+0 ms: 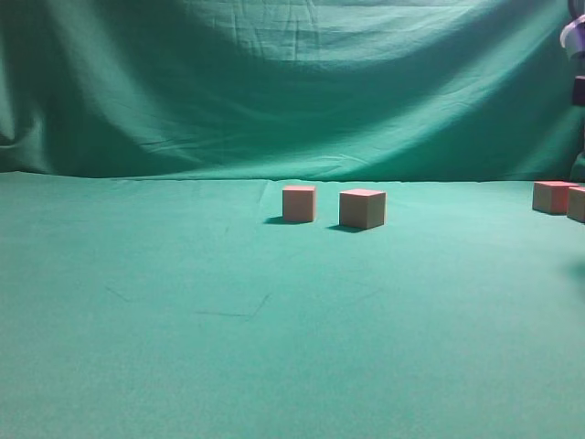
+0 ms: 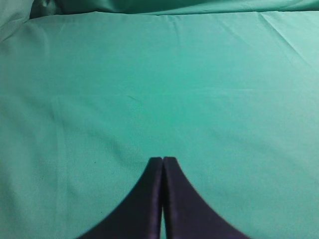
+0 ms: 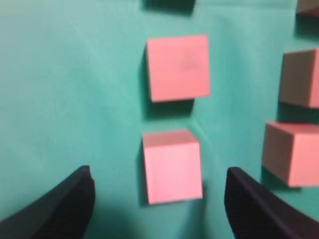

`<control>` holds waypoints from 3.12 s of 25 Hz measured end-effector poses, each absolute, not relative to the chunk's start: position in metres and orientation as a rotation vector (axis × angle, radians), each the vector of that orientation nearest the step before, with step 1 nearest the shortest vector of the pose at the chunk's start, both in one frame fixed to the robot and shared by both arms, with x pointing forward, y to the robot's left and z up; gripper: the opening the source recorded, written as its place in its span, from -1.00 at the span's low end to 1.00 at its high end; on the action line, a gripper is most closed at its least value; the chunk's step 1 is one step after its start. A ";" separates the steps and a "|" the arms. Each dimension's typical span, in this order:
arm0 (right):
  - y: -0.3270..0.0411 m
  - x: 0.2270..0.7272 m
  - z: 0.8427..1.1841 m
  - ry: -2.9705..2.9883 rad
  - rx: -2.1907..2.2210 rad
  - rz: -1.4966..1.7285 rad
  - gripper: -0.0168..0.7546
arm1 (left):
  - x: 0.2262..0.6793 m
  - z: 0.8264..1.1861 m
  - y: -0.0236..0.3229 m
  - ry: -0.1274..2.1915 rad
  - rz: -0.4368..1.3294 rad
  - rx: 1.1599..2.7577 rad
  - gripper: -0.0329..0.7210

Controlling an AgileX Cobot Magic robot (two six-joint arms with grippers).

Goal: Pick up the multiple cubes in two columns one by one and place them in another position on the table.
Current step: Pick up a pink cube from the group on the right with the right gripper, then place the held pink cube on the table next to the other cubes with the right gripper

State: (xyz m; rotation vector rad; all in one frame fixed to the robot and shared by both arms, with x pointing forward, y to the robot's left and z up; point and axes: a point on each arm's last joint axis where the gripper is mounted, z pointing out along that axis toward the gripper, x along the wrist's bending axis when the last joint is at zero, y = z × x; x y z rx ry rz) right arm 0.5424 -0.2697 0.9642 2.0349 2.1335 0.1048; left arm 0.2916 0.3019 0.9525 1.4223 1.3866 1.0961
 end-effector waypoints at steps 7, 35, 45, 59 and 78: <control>-0.269 0.551 0.951 2.136 2.014 0.126 0.41 | 0.292 0.953 0.302 1.387 1.096 1.422 -0.91; -0.206 0.534 1.019 2.365 1.897 0.217 -0.29 | 0.292 0.953 0.302 1.387 1.096 1.422 -0.91; -0.076 0.544 1.109 2.548 1.427 0.562 -0.29 | 0.292 0.953 0.302 1.387 1.096 1.422 -0.91; 0.007 0.612 1.043 2.728 1.103 0.470 -0.29 | 0.292 0.953 0.302 1.387 1.096 1.422 -0.91; 0.020 0.626 1.005 2.661 1.316 0.519 -0.29 | 0.292 0.953 0.302 1.387 1.096 1.422 -0.91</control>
